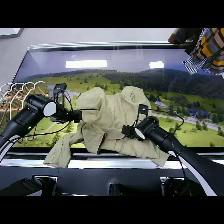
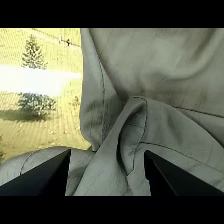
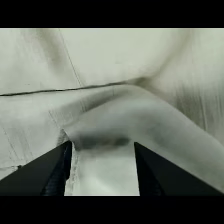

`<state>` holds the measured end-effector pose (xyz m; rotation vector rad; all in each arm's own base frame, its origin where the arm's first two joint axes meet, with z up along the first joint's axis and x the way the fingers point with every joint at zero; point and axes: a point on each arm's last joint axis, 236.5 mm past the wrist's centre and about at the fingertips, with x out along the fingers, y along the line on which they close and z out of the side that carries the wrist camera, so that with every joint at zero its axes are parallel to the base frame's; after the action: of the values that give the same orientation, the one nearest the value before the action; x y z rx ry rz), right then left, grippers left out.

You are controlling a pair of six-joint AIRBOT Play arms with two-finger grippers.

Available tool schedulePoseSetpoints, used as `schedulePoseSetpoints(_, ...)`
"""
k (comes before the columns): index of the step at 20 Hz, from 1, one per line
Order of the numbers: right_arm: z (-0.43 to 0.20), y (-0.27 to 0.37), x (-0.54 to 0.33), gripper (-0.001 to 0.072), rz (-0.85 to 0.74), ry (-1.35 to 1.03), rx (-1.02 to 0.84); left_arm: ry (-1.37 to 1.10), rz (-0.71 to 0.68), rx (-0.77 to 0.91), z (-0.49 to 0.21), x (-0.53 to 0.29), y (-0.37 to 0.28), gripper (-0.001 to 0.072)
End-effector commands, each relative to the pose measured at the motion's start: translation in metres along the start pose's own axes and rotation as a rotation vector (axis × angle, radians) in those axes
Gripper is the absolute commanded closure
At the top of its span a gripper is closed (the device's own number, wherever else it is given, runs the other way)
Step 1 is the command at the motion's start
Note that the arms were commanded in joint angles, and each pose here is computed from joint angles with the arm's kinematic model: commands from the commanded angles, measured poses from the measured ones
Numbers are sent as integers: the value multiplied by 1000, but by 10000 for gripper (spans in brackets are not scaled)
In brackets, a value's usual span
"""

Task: Fold the clothes and pants, and hang the long-sleeved shirts on hangers.

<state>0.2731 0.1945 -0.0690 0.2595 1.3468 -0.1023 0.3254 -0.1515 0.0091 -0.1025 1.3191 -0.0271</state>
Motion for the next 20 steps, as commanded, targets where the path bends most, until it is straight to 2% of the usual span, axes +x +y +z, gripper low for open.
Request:
schedulePoseSetpoints(1, -1, -4, 6, 248, -25, 7, -9, -1, 0, -4, 0, 0, 0, 170)
schedulePoseSetpoints(6, -2, -2, 19, 251, -32, 15, -11, -1, 0, -3, 0, 0, 0, 170)
schedulePoseSetpoints(9, 0, -2, 19, 290, -30, 9, -3, -1, 1, -3, 0, 0, 0, 170)
schedulePoseSetpoints(14, -3, 14, 19, 277, 34, 19, 24, 0, 0, -3, 0, 0, 0, 169)
schedulePoseSetpoints(20, -8, 1, 29, 289, -29, 45, 15, 0, 1, -3, 0, 0, 0, 170)
